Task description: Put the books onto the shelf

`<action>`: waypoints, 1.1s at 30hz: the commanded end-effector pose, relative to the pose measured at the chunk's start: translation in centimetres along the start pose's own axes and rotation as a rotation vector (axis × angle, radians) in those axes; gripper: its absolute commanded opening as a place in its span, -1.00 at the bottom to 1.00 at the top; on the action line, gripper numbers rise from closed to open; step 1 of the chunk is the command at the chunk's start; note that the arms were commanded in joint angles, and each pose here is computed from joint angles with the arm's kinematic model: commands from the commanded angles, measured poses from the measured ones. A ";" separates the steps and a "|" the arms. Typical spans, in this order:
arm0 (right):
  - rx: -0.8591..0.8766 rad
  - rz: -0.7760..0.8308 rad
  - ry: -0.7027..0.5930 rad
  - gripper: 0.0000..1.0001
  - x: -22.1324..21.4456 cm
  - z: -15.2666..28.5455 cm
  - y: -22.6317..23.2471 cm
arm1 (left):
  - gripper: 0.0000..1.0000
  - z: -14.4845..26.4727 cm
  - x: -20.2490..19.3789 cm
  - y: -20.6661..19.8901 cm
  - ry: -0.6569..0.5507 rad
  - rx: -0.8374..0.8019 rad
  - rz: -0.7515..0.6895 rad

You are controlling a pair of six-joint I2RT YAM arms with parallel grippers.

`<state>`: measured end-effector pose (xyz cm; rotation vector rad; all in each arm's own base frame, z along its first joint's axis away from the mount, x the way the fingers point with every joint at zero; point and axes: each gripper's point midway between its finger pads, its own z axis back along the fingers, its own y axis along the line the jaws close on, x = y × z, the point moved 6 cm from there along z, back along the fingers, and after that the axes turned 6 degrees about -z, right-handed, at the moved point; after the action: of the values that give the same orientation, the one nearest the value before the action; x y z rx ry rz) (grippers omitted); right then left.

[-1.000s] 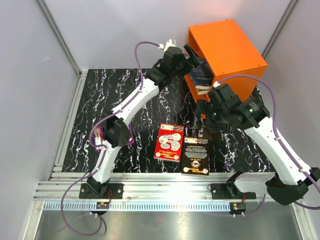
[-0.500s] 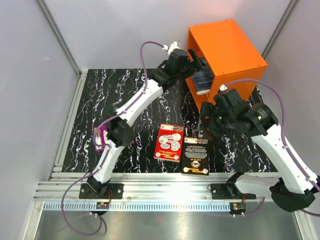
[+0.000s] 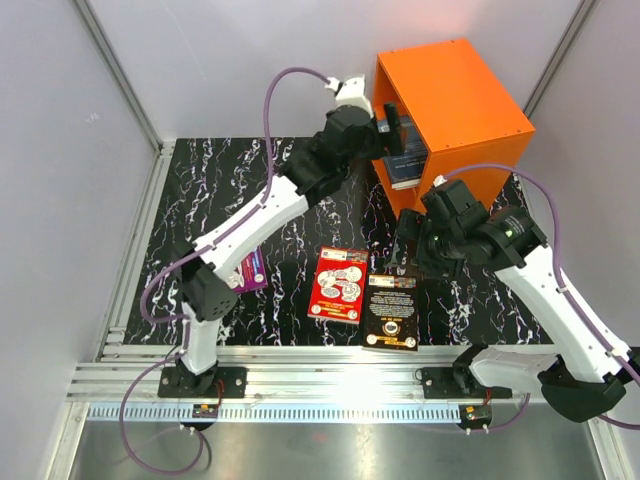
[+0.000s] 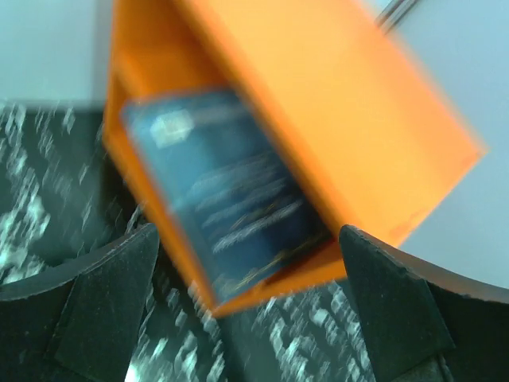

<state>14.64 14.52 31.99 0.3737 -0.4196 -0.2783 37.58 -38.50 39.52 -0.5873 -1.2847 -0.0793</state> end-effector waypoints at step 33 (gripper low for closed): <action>-0.234 -0.020 0.170 1.00 -3.7 -1.6 -4.8 | -1.00 -9.2 -10.0 9.1 0.238 0.278 0.082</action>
<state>13.20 14.12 27.81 0.3037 -0.2846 -0.2785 45.86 -36.58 22.65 -0.3795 -0.9058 0.0979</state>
